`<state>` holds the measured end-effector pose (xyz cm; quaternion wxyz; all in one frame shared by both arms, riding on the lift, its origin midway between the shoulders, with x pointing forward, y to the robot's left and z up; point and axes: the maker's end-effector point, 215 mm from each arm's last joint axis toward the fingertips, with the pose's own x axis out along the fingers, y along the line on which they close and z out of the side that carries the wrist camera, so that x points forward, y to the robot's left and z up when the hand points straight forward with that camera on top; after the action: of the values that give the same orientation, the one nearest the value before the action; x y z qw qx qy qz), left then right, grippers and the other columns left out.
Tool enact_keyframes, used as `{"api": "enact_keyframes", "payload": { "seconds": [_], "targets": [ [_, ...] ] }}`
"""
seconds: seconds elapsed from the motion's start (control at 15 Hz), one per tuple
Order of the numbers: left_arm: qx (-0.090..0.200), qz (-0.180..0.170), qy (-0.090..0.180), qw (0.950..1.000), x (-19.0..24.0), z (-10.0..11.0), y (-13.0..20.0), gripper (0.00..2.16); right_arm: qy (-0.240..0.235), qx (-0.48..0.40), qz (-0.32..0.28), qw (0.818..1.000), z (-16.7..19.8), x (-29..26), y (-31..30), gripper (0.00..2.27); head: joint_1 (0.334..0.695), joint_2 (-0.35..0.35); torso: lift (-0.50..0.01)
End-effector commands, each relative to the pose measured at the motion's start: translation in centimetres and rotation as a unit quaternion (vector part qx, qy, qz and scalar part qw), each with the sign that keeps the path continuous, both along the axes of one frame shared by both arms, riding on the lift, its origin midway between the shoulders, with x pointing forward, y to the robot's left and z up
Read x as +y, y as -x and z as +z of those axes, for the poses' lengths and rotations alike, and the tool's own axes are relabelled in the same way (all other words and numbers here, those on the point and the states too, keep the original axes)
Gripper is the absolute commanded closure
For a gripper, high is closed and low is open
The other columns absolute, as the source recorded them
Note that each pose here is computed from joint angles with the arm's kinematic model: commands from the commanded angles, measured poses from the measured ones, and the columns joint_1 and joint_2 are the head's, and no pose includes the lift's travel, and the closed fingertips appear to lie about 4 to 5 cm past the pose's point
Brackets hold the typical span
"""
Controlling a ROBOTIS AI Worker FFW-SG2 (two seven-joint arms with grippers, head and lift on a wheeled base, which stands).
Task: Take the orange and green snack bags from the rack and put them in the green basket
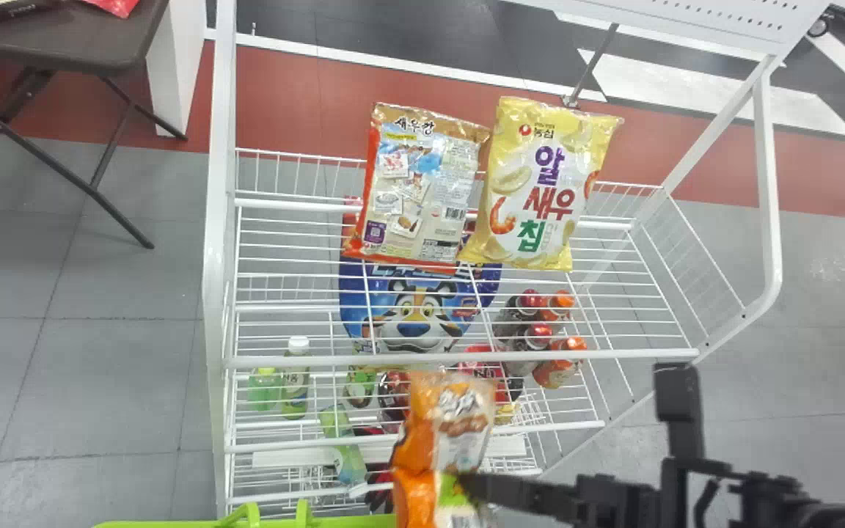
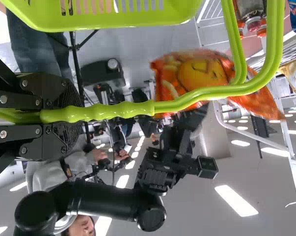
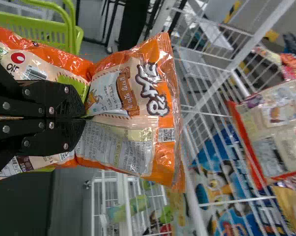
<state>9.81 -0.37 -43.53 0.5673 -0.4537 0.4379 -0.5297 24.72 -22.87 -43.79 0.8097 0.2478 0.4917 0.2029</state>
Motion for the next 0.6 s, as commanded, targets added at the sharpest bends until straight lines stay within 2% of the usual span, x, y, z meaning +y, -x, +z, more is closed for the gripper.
{"api": "enact_keyframes", "payload": {
  "seconds": [0.0,0.53],
  "targets": [
    [-0.001,0.001,0.000,1.0000,0.0,0.0,-0.2,2.15,0.003,0.049,0.036,0.998,-2.9,2.7,3.4,2.25,0.695,-0.350,0.000],
    [-0.001,0.000,0.001,1.0000,0.0,0.0,-0.2,2.15,-0.035,0.155,0.141,0.977,-8.3,12.5,12.4,2.25,0.695,-0.350,0.000]
  ]
}}
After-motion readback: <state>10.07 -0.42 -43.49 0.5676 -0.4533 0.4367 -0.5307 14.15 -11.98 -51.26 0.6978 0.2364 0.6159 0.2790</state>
